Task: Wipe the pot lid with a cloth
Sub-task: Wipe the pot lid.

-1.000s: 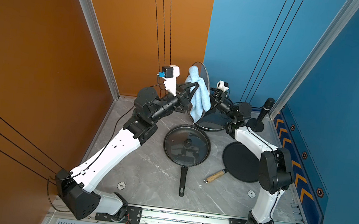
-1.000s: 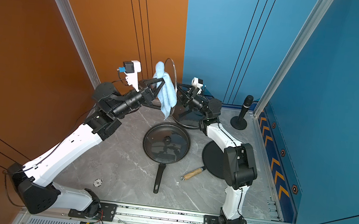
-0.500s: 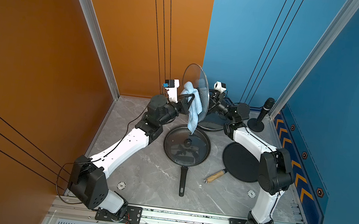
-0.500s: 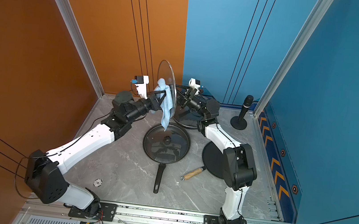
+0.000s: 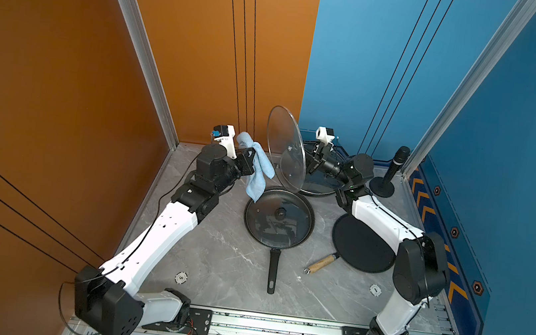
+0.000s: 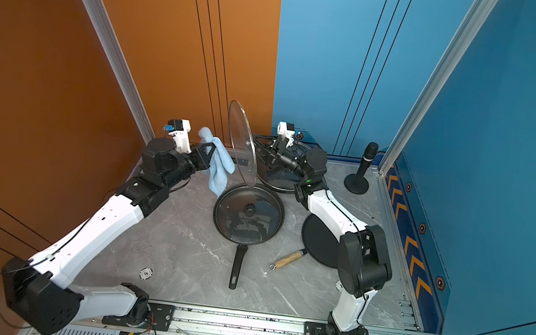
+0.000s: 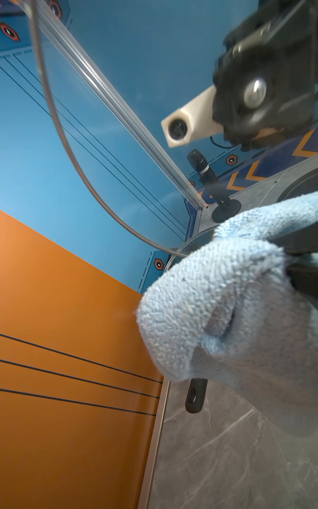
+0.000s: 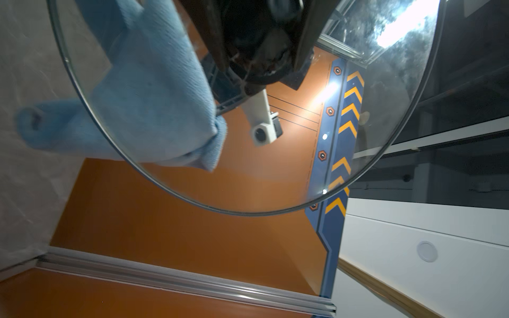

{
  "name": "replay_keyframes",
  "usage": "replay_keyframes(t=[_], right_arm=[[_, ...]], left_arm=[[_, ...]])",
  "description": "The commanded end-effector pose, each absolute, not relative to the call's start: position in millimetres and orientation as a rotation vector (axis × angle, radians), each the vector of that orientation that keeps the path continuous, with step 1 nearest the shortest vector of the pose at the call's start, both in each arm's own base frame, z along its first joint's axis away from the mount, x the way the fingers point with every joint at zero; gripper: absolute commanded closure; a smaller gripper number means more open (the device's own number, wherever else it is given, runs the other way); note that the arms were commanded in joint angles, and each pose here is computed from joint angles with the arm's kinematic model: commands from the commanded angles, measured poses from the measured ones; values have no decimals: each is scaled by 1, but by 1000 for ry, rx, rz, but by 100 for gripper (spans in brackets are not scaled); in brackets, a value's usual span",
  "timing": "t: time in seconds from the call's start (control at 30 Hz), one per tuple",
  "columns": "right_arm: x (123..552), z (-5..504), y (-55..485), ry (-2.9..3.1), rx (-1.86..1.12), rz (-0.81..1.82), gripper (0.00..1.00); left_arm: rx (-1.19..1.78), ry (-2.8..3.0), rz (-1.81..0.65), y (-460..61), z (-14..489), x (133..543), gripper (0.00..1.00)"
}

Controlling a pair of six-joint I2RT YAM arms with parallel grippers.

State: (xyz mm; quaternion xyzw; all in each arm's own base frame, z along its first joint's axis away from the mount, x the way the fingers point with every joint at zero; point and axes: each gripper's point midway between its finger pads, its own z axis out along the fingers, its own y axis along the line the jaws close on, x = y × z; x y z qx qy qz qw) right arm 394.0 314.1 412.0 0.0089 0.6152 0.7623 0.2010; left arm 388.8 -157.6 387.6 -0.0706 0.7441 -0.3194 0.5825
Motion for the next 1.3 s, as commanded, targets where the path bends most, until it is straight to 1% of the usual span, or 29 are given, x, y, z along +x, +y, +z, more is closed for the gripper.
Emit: replay_keyframes(t=[0.0,0.07,0.1,0.27,0.43,0.6,0.77,1.03,1.2,1.27], right_arm=[[366,401,297,1879,-115,1811,94],[352,379,288,1984,-138,1665,94],[347,374,283,2000,-130,1633,93],[339,359,255,1992,-36,1574,93],[336,366,236,1950,-11,1522,93],[335,377,225,1917,12,1499,93],[339,390,221,1870,79,1535,94],[351,407,224,1838,111,1577,93],[378,426,234,1755,105,1754,93],[390,438,238,1718,89,1823,94]], left_arm=[[-77,1808,-699,-155,384,371,100],[-40,1832,-699,-155,386,366,100],[-24,1847,-699,-156,385,363,100],[20,1856,-693,-156,392,358,100],[27,1854,-716,-164,397,370,100],[100,1859,-776,-191,399,380,100],[127,1815,-849,-215,401,390,100],[198,1724,-868,-253,406,385,100],[276,1652,-934,-274,421,375,100],[338,1606,-1015,-289,428,367,100]])
